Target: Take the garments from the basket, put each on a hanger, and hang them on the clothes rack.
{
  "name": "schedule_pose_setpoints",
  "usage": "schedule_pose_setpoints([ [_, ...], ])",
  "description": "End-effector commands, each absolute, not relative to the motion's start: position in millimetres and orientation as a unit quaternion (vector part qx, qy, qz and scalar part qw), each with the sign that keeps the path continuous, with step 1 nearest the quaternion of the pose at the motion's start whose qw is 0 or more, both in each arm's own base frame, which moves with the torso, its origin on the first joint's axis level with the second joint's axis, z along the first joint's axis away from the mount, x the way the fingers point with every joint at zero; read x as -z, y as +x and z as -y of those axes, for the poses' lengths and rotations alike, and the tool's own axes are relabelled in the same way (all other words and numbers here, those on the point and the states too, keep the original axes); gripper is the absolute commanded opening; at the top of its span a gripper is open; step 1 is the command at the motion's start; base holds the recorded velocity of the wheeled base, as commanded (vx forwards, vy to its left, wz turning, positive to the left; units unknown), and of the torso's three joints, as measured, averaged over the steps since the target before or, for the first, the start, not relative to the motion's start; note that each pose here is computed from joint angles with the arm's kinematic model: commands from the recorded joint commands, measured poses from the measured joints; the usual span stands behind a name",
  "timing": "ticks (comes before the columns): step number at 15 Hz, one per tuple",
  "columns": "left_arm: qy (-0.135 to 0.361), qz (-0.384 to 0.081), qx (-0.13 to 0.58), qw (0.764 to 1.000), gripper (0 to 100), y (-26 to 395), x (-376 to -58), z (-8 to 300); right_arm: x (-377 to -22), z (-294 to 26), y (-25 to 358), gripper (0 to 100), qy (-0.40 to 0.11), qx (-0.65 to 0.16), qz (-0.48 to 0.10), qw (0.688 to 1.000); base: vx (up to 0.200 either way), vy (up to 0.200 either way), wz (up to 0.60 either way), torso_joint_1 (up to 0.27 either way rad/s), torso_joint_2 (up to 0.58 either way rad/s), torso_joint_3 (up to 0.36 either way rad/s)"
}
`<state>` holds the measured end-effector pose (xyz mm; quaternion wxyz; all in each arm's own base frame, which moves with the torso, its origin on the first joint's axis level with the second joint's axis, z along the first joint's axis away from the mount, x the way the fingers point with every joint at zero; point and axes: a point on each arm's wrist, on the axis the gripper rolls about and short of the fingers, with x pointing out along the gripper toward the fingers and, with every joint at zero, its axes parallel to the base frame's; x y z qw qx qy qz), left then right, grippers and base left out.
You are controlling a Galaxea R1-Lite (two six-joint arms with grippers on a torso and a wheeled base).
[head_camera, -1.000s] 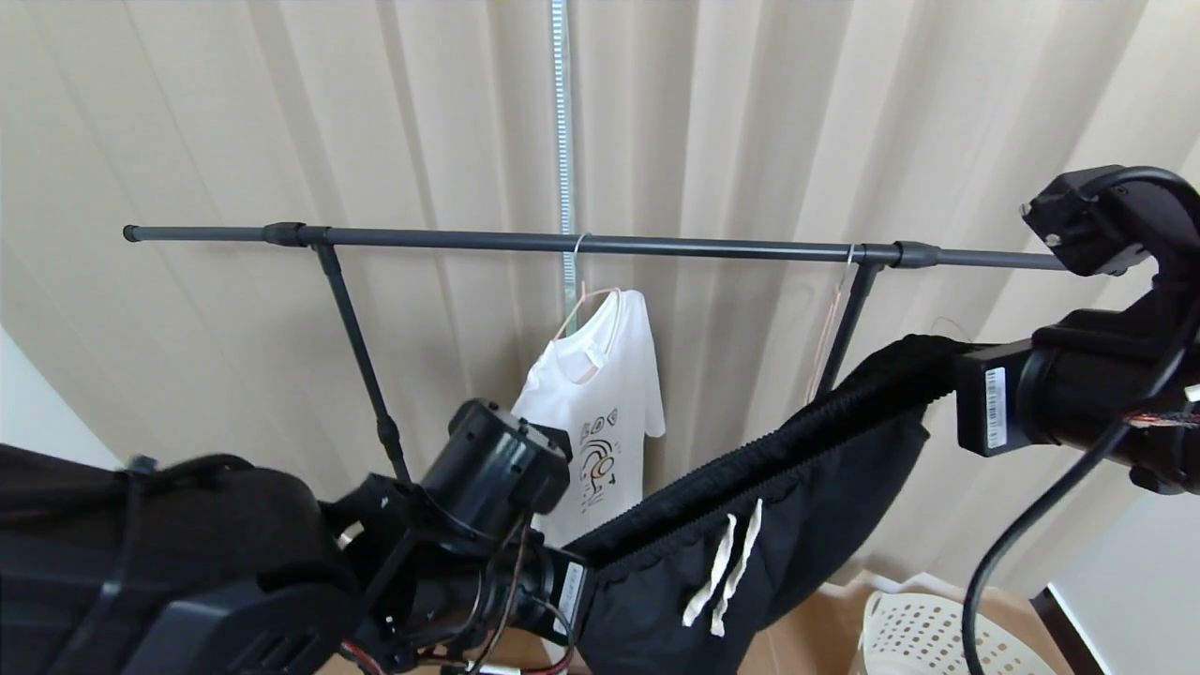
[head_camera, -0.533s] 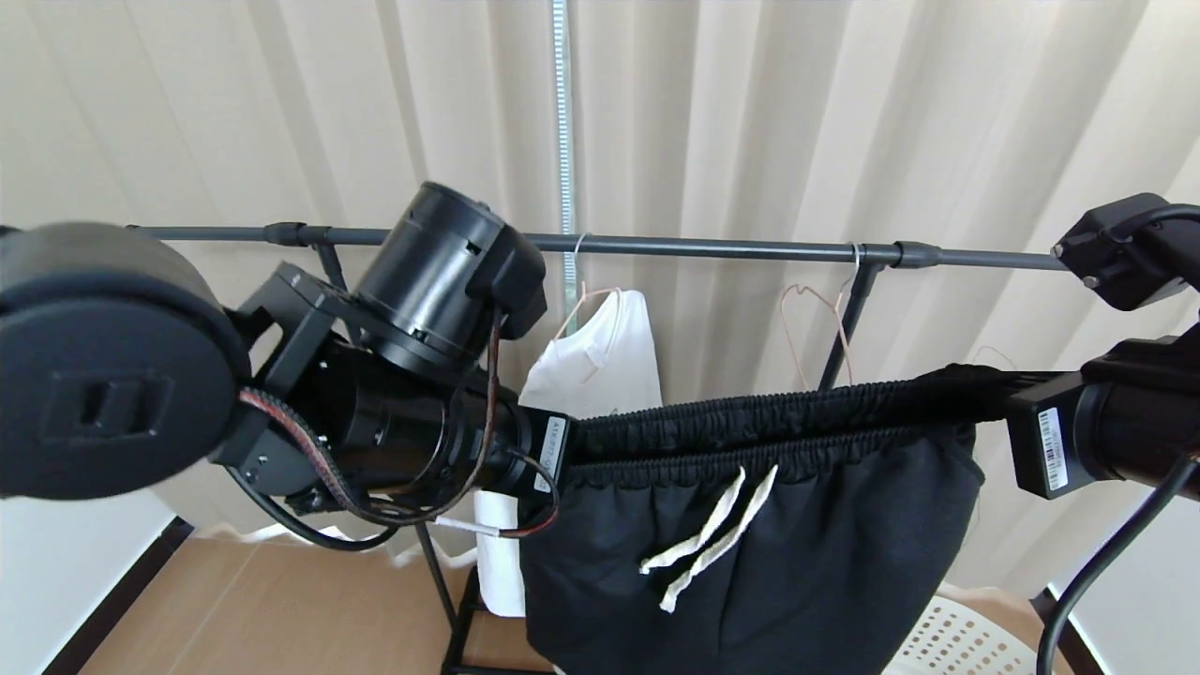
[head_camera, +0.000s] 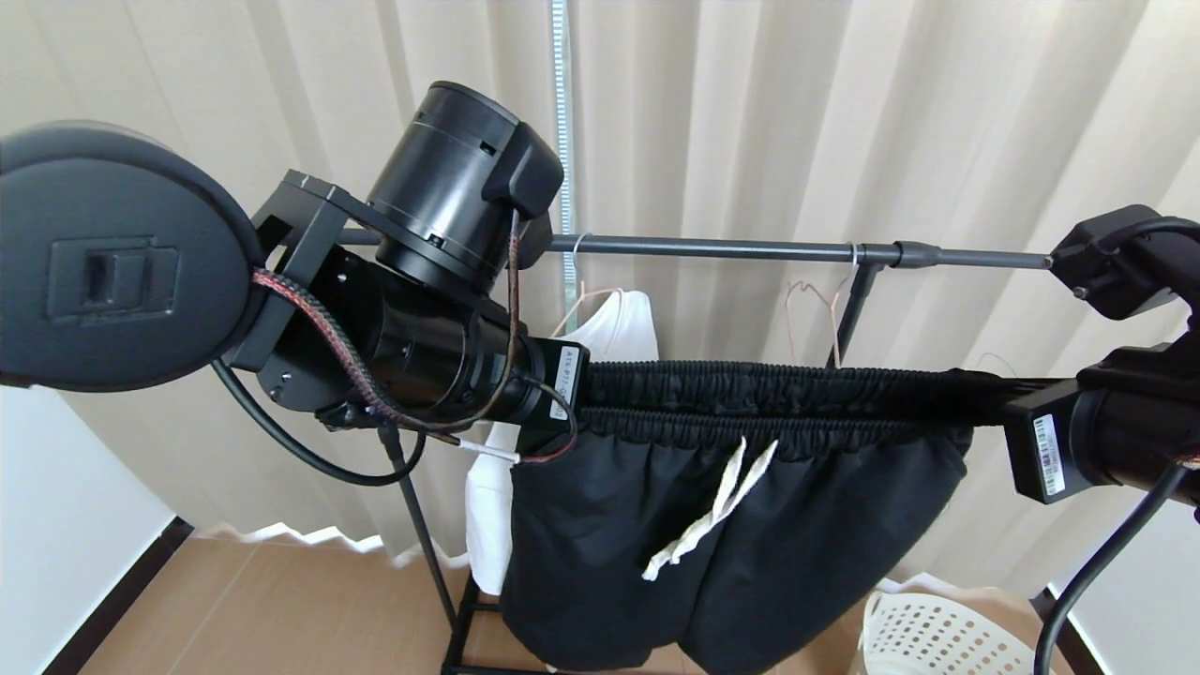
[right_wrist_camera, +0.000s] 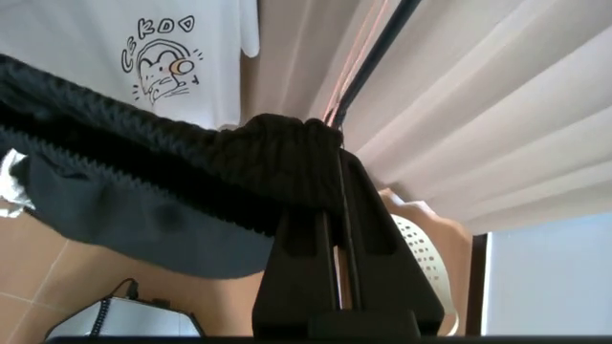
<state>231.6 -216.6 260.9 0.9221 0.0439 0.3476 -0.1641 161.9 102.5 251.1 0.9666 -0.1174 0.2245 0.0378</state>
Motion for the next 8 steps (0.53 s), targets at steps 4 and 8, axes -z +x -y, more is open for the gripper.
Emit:
schedule_pose_setpoints([
  [4, 0.035, -0.344, 0.143, 0.927, 0, 236, -264, 203, -253, -83, 172, 0, -0.117, 0.012, -0.226, 0.967, 0.000, 0.000, 0.00, 0.000, 0.00, 0.000],
  [8, 0.031, -0.344, 0.133, 0.929, 0, 235, -266, 193, -253, -76, 177, 0, -0.123, 0.028, -0.228, 0.965, 0.000, 0.000, 0.00, 0.000, 0.00, 0.000],
])
